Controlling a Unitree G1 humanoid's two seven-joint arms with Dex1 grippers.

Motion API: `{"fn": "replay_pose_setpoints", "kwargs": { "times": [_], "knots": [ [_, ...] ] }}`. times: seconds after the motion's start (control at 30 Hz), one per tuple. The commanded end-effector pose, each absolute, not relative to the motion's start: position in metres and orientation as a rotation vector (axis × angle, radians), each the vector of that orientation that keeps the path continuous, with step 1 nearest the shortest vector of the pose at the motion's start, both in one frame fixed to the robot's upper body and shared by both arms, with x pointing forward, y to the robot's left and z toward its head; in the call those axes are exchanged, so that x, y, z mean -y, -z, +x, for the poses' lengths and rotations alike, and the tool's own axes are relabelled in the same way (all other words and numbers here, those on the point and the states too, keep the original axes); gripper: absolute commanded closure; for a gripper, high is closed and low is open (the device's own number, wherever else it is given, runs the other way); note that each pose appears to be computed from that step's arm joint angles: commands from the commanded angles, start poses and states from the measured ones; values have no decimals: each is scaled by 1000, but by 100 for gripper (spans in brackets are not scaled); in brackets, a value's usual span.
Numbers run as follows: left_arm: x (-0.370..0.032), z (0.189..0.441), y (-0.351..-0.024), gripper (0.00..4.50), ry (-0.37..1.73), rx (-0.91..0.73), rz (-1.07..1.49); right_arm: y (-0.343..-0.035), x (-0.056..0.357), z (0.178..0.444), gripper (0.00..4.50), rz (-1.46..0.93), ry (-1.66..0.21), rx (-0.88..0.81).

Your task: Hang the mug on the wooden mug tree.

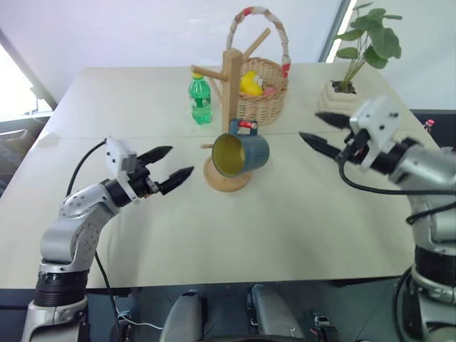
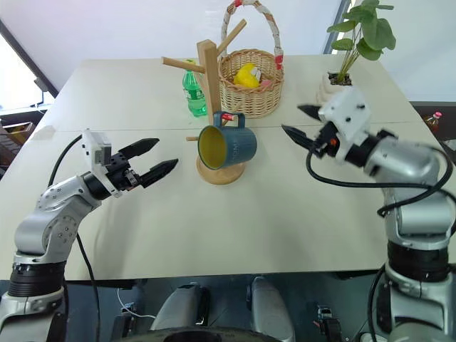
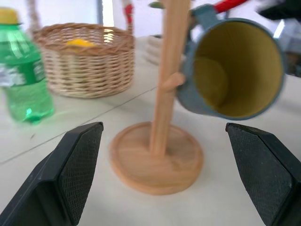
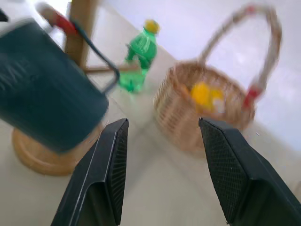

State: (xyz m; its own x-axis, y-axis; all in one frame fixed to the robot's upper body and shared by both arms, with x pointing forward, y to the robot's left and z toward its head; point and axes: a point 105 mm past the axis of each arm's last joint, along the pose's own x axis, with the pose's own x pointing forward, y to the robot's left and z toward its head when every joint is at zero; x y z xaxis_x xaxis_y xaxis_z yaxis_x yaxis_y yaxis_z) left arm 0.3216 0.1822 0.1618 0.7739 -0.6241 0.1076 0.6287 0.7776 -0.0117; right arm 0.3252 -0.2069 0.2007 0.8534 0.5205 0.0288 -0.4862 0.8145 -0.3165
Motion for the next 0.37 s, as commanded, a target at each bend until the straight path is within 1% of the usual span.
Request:
{"fn": "replay_pose_setpoints", "kwargs": {
  "times": [0.03, 0.13, 0.2, 0.37],
  "knots": [
    [-216, 330, -148, 0, 466, 95, -29, -177, 231, 332, 206, -209, -375, 155],
    [-234, 329, -128, 0, 354, 59, -14, -152, 238, 334, 206, -148, -326, 147],
    [-240, 327, -119, 0, 321, 43, -15, -143, 239, 335, 206, -140, -317, 143],
    [-246, 318, -108, 0, 280, 32, -32, -135, 236, 340, 206, -150, -341, 136]
  ]
}}
